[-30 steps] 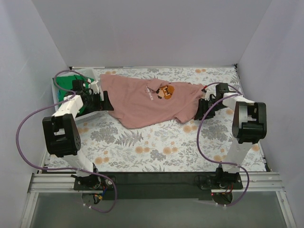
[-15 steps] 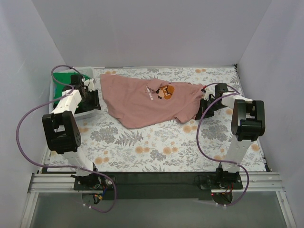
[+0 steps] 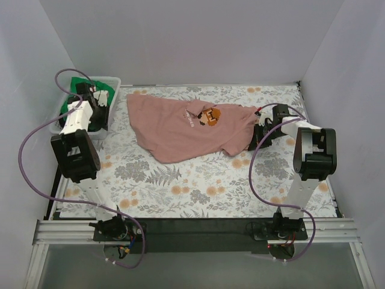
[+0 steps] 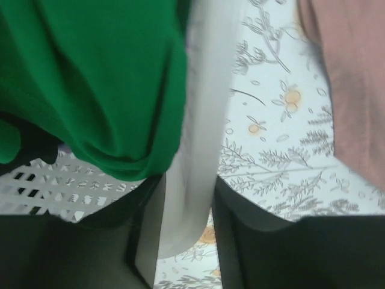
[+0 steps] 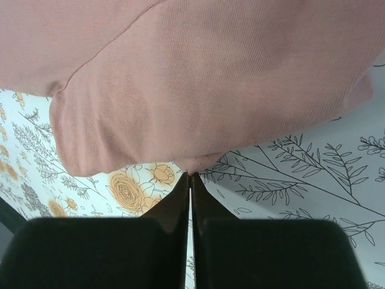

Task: Fold and stack the t-shirts
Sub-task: Flatten the tshirt out

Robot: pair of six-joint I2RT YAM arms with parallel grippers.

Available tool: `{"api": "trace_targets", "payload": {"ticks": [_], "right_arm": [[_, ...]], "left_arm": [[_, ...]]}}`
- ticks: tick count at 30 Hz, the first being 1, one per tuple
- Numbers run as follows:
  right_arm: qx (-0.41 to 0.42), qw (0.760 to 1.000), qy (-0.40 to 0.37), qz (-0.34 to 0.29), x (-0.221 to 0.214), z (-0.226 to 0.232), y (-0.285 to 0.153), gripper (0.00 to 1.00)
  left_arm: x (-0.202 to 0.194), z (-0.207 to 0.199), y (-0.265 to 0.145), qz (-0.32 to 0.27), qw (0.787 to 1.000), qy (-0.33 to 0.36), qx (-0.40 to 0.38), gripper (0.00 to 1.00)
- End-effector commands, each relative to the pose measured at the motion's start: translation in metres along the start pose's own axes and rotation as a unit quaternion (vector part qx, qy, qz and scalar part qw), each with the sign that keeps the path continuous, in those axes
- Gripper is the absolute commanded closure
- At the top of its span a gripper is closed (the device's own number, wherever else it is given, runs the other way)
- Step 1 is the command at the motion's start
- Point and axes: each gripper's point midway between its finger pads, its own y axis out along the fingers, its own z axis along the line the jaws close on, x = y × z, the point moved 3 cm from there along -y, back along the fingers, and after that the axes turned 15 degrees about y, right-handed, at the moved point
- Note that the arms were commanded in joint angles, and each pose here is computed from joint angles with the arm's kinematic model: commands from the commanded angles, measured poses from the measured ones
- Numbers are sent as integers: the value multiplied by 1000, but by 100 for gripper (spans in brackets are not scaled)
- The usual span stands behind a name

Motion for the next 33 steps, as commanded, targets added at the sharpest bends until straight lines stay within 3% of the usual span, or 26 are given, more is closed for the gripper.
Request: {"api": "trace_targets", "payload": {"ticks": [1,2,3,4,6,9,10,14,21,25,27,33], "right_arm": [[14,999,-25,-24,8,11,-15,99],[17,999,-28,-24,7,12,-16,99],[17,999,-28,-25,7,13,-19,99],[19,999,-31,-29,7,16,-23,99],[21,999,-36,-31,5,17,-28,99],[31,998,-37,-39,5,23,-41,99],[37,998,-40,-45,5,28,-48,99],[67,995,-46,-62,4,44,-70,99],[86,990,-64,-90,-12,61,-108,99],[69,991,-68,-94,-26,56,-116,99],[55,992,-63,-98,-30,49,-119,99],[35,991,-63,-114,-28,39,-133,99]], "left_arm": [[15,40,-17,-40,998,-14,45,63],[17,34,-20,-50,998,-15,31,51],[24,26,-29,-78,997,-12,5,16],[26,20,-32,-87,996,-13,-7,14],[30,13,-44,-101,994,-26,-25,13],[52,0,-83,-169,984,-28,-59,12],[63,-11,-111,-216,973,-12,-78,13],[64,-49,-149,-282,951,37,-123,20],[-9,-164,-97,-198,938,140,-249,23],[-51,-230,-70,-153,924,216,-275,27],[-57,-252,-60,-151,919,250,-266,30],[-71,-272,-25,-119,927,281,-216,31]]}}
